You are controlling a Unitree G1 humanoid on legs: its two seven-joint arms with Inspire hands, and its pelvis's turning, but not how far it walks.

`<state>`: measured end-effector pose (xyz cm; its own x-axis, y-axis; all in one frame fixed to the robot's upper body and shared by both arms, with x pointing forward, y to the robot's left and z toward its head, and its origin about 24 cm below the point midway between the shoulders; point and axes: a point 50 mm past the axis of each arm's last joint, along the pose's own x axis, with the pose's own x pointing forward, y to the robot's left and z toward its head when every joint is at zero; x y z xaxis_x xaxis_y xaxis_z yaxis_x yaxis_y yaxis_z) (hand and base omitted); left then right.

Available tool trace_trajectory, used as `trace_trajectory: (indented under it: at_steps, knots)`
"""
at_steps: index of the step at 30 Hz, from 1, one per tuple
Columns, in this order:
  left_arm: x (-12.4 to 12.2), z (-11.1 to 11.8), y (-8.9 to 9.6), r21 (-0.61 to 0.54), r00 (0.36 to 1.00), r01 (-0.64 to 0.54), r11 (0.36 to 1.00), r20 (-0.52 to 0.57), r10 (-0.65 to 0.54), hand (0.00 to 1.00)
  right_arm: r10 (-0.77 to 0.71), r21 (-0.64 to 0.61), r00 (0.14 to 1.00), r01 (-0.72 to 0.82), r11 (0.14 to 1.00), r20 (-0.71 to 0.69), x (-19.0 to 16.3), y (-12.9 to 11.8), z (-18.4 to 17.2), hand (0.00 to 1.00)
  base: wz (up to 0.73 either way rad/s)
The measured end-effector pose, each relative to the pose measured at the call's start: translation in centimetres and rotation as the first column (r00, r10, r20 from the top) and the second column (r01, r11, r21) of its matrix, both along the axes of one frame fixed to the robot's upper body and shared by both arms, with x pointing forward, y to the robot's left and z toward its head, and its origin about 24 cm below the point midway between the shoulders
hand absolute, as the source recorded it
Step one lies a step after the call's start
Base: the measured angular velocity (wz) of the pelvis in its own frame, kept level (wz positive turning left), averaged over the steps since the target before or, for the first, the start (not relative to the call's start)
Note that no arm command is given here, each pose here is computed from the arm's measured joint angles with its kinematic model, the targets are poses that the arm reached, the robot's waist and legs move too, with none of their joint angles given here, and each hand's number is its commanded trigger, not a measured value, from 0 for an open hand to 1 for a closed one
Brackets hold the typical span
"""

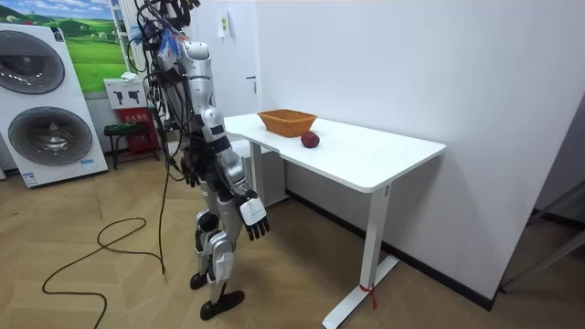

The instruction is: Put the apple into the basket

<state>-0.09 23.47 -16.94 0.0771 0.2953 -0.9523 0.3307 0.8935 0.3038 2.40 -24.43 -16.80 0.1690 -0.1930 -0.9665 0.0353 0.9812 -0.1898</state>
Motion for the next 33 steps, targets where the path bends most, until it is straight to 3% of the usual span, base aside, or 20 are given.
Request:
trace_trajectory:
  at_steps: [8, 14, 17, 20, 23, 25, 26, 28, 31, 33]
  knots:
    - [-0.2, 0.0, 0.0, -0.001, 1.0, -0.004, 1.0, -0.01, 0.004, 0.0, -0.035, 0.002, 0.999, 0.035, 0.999, 0.008, 0.0, 0.1, 0.0, 0.0, -0.02]
    - [0.3, 0.0, 0.1, 0.005, 1.0, 0.009, 1.0, 0.026, -0.009, 0.0, -0.253, 0.002, 0.966, 0.253, 0.968, 0.047, -0.2, 0.3, -0.1, 0.0, -0.01]
    - [0.1, 0.0, 0.1, 0.001, 0.999, 0.004, 1.0, 0.035, -0.004, 0.0, -0.433, 0.016, 0.897, 0.434, 0.901, 0.083, -0.2, -0.1, 0.0, 0.0, -0.02]
    - [-0.1, 0.1, 0.5, 0.017, 0.997, -0.04, 0.999, 0.06, 0.039, 0.0, -0.665, 0.033, 0.734, 0.668, 0.744, 0.139, -0.3, -1.2, 0.3, 0.0, -0.11]
    - [-0.4, 0.4, 1.2, 0.042, 0.992, -0.098, 0.994, 0.09, 0.094, 0.0, -0.845, 0.074, 0.488, 0.855, 0.513, 0.216, 0.3, -2.9, 0.9, 0.0, -0.13]
    - [-0.9, 0.6, 1.8, 0.067, 0.986, -0.138, 0.988, 0.104, 0.131, 0.0, -0.929, 0.168, 0.24, 0.941, 0.294, 0.282, 1.2, -4.5, 1.7, 0.0, 0.0]
    - [-0.9, 0.7, 2.0, 0.074, 0.985, -0.142, 0.987, 0.108, 0.134, 0.0, -0.938, 0.191, 0.185, 0.95, 0.247, 0.294, 1.5, -4.8, 1.9, 0.0, 0.0]
    - [-1.2, 0.9, 2.7, 0.094, 0.982, -0.157, 0.983, 0.121, 0.146, 0.0, -0.946, 0.274, -0.023, 0.959, 0.071, 0.322, 2.6, -6.1, 2.8, 0.0, 0.0]
    - [-1.4, 1.1, 3.0, 0.107, 0.977, -0.178, 0.978, 0.135, 0.163, 0.0, -0.915, 0.319, -0.156, 0.947, -0.031, 0.373, 3.6, -7.8, 4.2, 0.0, 0.0]
    - [-1.4, 1.2, 3.1, 0.115, 0.976, -0.185, 0.976, 0.142, 0.168, 0.0, -0.894, 0.322, -0.19, 0.945, -0.056, 0.405, 4.2, -8.6, 4.9, 0.0, 0.0]
